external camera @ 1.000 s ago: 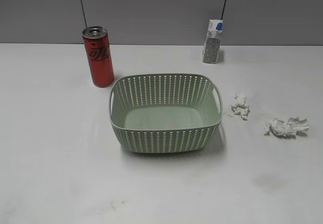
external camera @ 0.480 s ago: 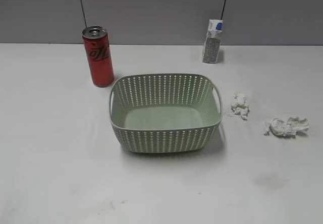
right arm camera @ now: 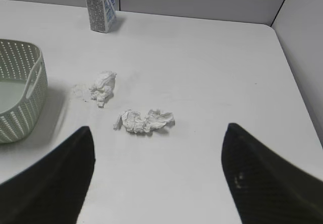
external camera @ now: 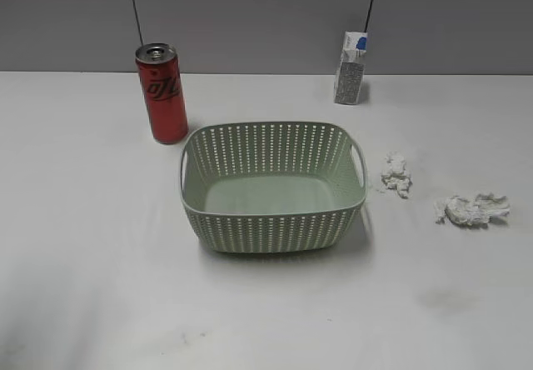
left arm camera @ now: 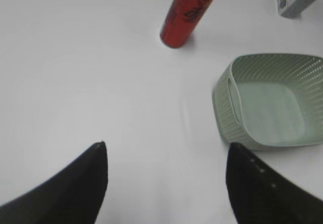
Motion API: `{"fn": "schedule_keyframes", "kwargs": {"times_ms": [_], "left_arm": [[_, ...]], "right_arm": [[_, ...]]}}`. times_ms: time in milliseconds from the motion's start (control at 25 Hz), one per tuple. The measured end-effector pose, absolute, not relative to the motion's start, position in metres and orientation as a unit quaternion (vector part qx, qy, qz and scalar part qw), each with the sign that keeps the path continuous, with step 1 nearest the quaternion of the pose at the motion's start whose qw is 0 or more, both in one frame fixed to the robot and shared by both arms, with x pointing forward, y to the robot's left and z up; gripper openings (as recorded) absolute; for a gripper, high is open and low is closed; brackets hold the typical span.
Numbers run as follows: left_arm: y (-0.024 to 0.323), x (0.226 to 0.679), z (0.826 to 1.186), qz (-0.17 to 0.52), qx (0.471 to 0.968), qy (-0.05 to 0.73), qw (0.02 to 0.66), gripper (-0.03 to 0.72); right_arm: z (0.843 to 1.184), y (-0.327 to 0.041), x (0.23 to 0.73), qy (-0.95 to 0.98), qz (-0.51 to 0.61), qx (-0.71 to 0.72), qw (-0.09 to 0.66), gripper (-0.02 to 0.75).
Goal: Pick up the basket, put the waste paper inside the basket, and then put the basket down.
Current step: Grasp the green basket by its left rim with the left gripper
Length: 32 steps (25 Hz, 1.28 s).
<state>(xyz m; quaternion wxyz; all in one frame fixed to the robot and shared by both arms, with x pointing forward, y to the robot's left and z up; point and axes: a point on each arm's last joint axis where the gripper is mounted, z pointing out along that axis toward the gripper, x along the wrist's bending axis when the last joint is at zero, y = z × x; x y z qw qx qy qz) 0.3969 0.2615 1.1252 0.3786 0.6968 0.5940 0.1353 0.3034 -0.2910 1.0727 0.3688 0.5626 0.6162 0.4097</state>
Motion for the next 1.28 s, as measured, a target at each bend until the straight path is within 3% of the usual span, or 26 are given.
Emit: {"fn": "schedule_keyframes", "kwargs": {"times_ms": [240,440,720,1000,1120,1280], "left_arm": [[0.219,0.461,1.1,0.041,0.764,0.566,0.306,0.555],[0.166,0.495,1.068,0.009,0.796,0.557,0.236,0.555],[0.104,0.526,1.017,-0.009,0.799,0.578,0.169,0.555],[0.087,0.546,0.969,-0.021,0.786,0.603,0.132,0.55],[0.083,0.551,0.957,-0.024,0.778,0.613,0.135,0.475],[0.079,0.556,0.945,-0.022,0.772,0.618,0.144,0.249]], "right_arm": [[1.073,-0.291,0.303,0.616,0.41,0.563,0.368,0.591],[1.073,-0.291,0.303,0.616,0.41,0.563,0.368,0.591],[1.073,-0.291,0.303,0.616,0.411,0.563,0.368,0.591],[1.073,-0.291,0.303,0.616,0.411,0.563,0.367,0.591],[1.073,-0.291,0.303,0.616,0.411,0.563,0.367,0.591],[1.072,-0.291,0.305,0.617,0.409,0.564,0.365,0.591]]}}
